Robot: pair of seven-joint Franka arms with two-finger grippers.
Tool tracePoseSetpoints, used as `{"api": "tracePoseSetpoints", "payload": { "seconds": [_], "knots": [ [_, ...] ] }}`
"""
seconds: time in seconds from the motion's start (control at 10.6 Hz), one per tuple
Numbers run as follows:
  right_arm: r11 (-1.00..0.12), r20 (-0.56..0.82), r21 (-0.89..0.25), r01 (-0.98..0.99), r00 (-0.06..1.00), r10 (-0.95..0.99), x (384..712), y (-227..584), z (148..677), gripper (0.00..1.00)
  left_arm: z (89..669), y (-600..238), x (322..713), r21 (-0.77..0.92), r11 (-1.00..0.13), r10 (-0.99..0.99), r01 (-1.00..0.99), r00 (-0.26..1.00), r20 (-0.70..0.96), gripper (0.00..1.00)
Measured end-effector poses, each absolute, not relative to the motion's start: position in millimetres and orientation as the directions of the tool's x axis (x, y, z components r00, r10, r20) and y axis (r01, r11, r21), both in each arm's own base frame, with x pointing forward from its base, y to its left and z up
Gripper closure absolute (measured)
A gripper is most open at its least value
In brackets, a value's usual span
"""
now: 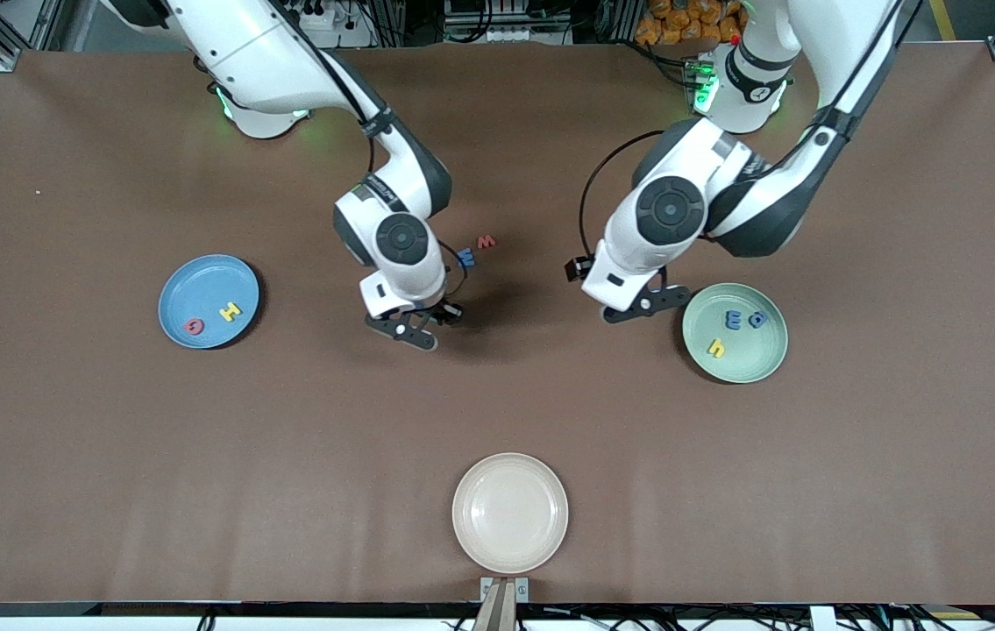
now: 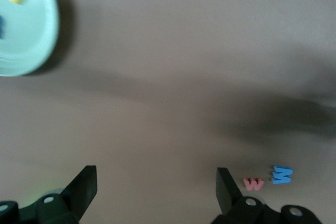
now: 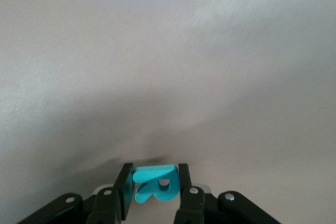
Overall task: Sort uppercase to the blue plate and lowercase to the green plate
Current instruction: 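Carry the 'R' over the blue plate with the right gripper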
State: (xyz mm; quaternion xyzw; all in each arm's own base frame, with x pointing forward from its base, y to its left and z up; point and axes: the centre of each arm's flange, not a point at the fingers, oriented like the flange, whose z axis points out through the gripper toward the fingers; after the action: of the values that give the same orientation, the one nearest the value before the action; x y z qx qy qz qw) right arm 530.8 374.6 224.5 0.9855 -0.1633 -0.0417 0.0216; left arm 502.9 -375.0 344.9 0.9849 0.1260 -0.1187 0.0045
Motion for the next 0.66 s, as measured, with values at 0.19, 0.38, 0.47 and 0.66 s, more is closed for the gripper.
{"api": "tracePoseSetpoints", "payload": {
  "seconds": [0.19, 0.38, 0.47, 0.66],
  "knots": [
    [-0.972, -0.138, 0.072, -0.226, 0.962, -0.234, 554, 324, 250, 0.61, 310, -417, 467, 0.01, -0.971, 0.23, 0.237, 0.95, -0.21, 0.0],
    [-0.987, -0.169, 0.086, -0.134, 0.975, -0.147, 573, 274, 266, 0.61, 275, -456, 429, -0.033, -0.994, 0.112, 0.108, 0.985, -0.133, 0.0],
    [-0.993, -0.18, 0.088, -0.078, 0.979, -0.093, 582, 249, 269, 0.61, 262, -468, 418, -0.051, -0.999, 0.025, 0.02, 0.995, -0.092, 0.0],
    [-0.995, -0.199, 0.09, 0.048, 0.98, 0.029, 598, 183, 266, 0.61, 241, -494, 395, -0.044, -0.983, -0.177, -0.177, 0.984, -0.012, 0.0]
  ]
}}
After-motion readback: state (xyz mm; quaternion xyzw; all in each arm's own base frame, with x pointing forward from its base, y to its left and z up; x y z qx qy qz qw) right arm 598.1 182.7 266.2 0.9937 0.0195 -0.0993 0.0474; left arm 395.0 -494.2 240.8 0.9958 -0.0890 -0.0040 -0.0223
